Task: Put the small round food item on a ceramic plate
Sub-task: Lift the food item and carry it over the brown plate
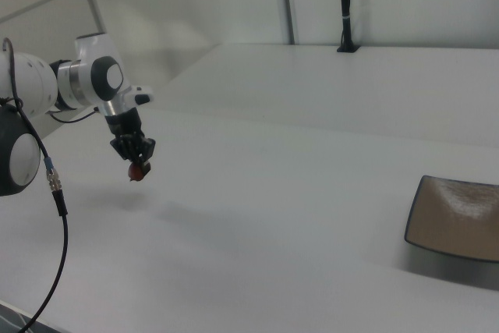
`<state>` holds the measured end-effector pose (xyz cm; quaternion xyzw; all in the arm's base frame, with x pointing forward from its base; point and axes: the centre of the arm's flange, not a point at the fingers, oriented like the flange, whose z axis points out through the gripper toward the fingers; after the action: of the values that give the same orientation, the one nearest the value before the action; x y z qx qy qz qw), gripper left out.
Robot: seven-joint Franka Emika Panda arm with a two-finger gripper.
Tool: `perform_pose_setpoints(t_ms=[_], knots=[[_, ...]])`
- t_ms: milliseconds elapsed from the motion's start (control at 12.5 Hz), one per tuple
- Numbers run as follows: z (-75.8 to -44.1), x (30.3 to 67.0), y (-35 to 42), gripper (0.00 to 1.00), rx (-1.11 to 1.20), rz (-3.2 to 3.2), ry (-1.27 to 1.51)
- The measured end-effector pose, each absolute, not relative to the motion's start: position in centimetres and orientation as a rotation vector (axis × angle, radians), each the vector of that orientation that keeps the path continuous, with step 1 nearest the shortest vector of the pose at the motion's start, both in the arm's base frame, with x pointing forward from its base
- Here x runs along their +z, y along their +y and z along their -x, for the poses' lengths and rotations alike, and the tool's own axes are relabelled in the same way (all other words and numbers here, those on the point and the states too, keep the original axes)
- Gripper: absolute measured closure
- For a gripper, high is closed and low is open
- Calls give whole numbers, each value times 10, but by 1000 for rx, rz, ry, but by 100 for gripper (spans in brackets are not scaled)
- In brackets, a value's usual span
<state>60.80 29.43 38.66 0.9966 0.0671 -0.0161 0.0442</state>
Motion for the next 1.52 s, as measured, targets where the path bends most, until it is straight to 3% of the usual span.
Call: perform_pose_setpoints(t_ms=[401, 1043, 1524], knots=[[-645, 431, 176, 89, 49, -2902, 289], [-676, 441, -12, 89, 8, -2757, 477], [-683, 450, -146, 89, 182, -2777, 353]])
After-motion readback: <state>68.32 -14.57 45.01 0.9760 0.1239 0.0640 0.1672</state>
